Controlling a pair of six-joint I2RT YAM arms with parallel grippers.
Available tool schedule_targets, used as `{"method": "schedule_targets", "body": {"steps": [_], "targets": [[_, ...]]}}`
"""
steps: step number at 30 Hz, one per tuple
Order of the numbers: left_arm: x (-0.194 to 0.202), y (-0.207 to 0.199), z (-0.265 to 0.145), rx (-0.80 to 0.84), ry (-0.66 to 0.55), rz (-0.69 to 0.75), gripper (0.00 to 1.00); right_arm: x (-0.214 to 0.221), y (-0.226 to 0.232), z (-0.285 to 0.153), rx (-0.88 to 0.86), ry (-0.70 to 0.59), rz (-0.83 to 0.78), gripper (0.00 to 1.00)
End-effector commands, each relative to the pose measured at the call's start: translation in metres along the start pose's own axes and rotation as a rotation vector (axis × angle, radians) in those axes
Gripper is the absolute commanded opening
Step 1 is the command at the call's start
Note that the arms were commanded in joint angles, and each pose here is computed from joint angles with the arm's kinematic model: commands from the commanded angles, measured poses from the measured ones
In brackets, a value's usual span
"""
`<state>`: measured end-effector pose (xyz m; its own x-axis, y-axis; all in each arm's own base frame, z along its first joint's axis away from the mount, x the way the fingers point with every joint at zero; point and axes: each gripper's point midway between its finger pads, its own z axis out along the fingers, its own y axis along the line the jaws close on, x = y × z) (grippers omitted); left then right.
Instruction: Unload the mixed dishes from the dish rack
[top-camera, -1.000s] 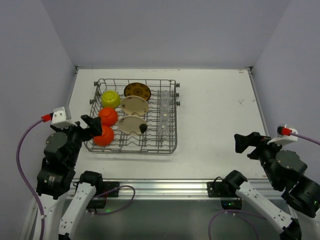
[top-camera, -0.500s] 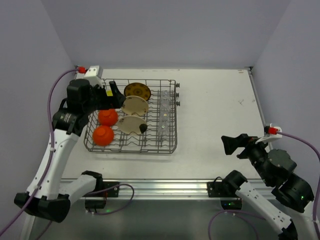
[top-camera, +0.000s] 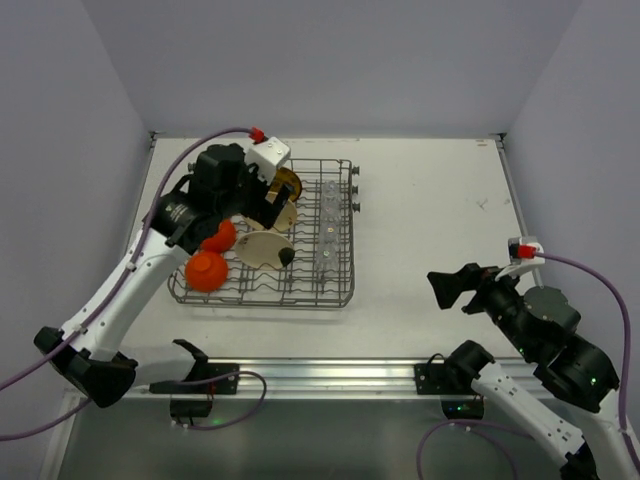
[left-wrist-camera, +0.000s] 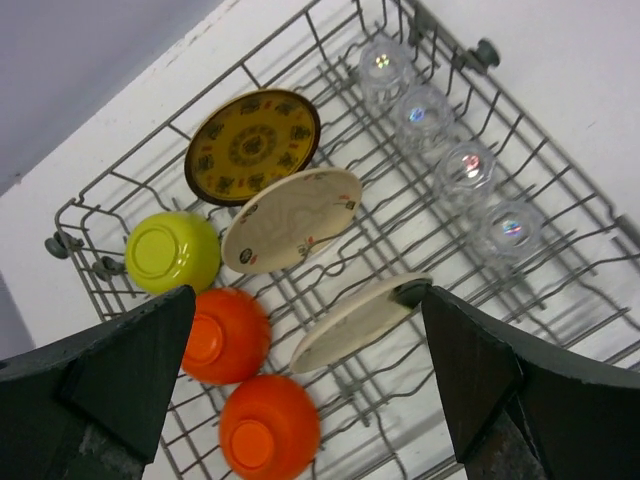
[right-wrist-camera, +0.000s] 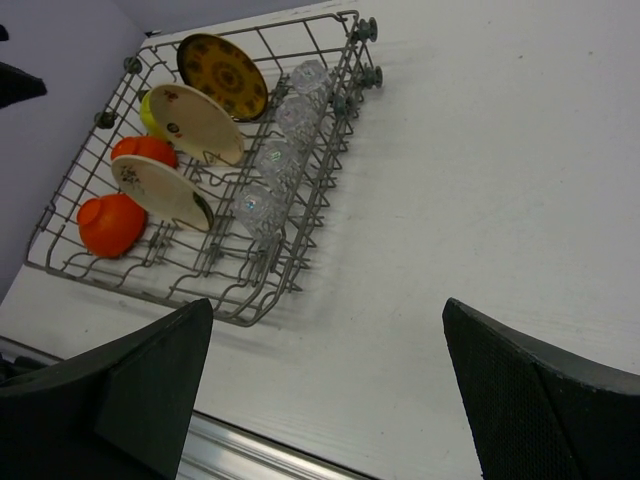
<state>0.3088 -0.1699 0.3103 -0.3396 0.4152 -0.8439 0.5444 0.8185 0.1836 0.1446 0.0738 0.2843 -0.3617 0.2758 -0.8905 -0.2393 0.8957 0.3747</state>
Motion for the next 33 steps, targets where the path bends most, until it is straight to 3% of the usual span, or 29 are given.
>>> {"method": "schedule_targets", "body": {"steps": [1,12,17,24,33], "targets": [[0.033,0.009,0.021,-0.009,0.146,0.223,1.0,-0.007,0.01,-0.002,-0.057,-0.03,-0.009,0.99],[0.114,-0.017,0.043,0.108,0.32,0.316,1.0,-0.011,0.01,-0.008,-0.07,-0.047,-0.013,0.99],[0.129,-0.006,0.045,0.028,0.35,0.389,0.99,-0.01,0.012,-0.009,-0.081,-0.045,-0.017,0.99],[0.109,-0.008,0.058,0.024,0.266,0.398,0.82,-0.01,0.015,-0.013,-0.112,-0.051,-0.01,0.99],[0.129,-0.006,0.074,0.023,0.34,0.429,0.63,-0.012,0.017,-0.019,-0.135,-0.069,-0.011,0.99]]}}
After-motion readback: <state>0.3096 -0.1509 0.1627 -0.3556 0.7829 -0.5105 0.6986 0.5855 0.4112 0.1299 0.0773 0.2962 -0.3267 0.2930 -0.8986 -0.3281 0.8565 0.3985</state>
